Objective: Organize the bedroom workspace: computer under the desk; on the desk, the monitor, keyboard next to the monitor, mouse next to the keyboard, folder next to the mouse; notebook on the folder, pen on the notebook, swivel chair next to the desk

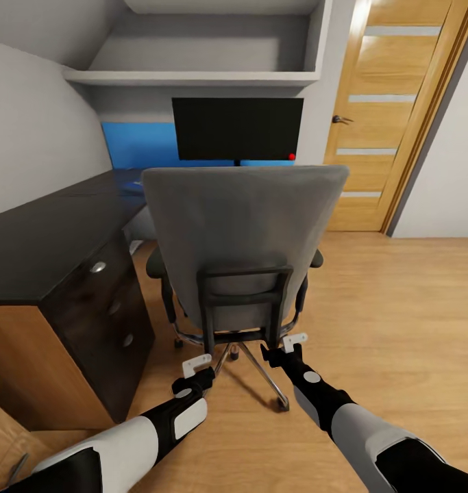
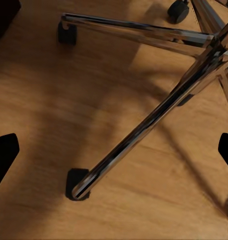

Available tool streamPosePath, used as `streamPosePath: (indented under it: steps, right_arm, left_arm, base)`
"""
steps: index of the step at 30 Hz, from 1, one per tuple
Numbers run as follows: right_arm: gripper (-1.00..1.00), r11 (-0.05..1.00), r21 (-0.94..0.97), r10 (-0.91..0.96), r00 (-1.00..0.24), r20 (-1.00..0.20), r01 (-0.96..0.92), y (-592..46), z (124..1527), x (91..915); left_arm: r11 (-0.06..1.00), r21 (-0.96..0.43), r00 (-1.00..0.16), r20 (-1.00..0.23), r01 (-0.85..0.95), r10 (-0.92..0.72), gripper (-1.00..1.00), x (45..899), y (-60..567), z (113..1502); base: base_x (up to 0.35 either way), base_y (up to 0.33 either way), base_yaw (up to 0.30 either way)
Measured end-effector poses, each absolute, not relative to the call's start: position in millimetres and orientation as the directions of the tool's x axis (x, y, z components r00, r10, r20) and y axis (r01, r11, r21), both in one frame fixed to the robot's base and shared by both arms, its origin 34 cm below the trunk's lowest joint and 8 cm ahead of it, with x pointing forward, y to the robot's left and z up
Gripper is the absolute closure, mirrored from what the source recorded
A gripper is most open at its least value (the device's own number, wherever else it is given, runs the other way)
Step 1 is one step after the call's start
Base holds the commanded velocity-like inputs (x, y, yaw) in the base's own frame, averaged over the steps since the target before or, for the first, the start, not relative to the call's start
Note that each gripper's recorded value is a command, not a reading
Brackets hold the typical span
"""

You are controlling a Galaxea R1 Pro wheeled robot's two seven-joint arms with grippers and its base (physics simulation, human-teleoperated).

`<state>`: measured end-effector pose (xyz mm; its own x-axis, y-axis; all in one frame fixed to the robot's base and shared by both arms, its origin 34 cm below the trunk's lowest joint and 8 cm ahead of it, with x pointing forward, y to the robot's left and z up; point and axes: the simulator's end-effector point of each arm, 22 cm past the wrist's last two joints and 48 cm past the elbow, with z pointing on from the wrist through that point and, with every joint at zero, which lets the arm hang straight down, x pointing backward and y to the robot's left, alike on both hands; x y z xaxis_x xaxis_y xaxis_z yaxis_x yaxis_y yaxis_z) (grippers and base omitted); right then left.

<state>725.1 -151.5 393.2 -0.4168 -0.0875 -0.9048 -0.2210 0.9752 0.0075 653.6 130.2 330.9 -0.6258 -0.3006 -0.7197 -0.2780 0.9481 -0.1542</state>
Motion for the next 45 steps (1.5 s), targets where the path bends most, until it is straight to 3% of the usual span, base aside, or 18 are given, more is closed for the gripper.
streamPosePath:
  steps: [30,45]
  right_arm:
    - [-1.00,0.975,0.008,-0.086,-0.416,-0.905,-0.220,-151,393,725]
    - [-1.00,0.975,0.008,-0.087,-0.414,-0.906,-0.221,-151,393,726]
  left_arm:
    - [0.949,-0.151,-0.629,-0.718,-0.277,-0.298,-1.00,653,132,330]
    - [0.947,-0.124,-0.632,-0.718,-0.295,-0.291,-1.00,651,145,324]
  base:
    - [0.327,-0.041,0.000]
    - [0.117,0.000,0.000]
